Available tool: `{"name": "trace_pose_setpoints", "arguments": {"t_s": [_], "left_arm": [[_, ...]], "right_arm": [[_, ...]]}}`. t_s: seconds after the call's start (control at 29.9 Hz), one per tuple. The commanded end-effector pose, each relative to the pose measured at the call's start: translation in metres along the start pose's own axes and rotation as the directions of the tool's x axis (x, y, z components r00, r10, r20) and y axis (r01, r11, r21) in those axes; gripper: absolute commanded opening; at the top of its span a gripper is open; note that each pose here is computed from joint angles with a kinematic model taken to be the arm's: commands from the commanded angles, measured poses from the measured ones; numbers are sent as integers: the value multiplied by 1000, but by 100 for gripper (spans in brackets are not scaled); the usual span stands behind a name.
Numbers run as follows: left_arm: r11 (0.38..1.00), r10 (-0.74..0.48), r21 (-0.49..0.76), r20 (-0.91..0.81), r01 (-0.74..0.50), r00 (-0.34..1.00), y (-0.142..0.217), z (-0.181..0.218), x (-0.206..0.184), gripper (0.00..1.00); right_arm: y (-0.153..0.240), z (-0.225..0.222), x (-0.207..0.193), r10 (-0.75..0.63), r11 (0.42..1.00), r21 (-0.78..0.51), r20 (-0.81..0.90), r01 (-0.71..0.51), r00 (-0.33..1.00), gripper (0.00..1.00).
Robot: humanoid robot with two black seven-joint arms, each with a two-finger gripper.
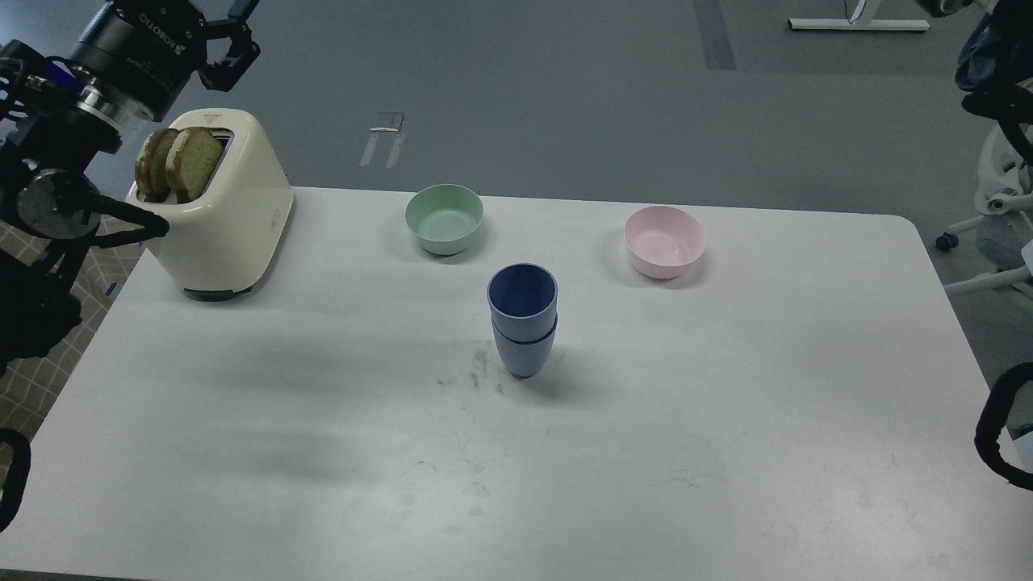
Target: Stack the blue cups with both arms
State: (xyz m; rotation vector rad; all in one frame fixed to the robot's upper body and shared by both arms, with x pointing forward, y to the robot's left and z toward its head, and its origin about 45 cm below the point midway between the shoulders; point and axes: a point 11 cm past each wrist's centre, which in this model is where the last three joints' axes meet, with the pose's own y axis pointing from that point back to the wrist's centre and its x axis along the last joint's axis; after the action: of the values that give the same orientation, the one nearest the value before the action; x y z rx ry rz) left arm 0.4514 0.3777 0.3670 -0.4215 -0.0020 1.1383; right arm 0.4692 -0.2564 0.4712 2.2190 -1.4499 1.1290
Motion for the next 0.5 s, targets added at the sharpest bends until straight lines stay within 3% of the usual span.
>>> {"name": "trace_pose_setpoints", "arguments": {"t_s": [0.0,0.23,0.47], "left_arm": [[999,28,17,-3,-28,1000,6,-5,8,98],[997,66,27,-2,-66,998,12,-8,20,98],[995,69,70,-11,-68,998,12,-14,20,98]], "right_arm": [[11,25,4,27,1000,-16,148,-25,989,100],[34,81,-16,54,999,-37,532,-40,845,100],[57,118,-1,133,991,-79,706,-110,696,100]]}}
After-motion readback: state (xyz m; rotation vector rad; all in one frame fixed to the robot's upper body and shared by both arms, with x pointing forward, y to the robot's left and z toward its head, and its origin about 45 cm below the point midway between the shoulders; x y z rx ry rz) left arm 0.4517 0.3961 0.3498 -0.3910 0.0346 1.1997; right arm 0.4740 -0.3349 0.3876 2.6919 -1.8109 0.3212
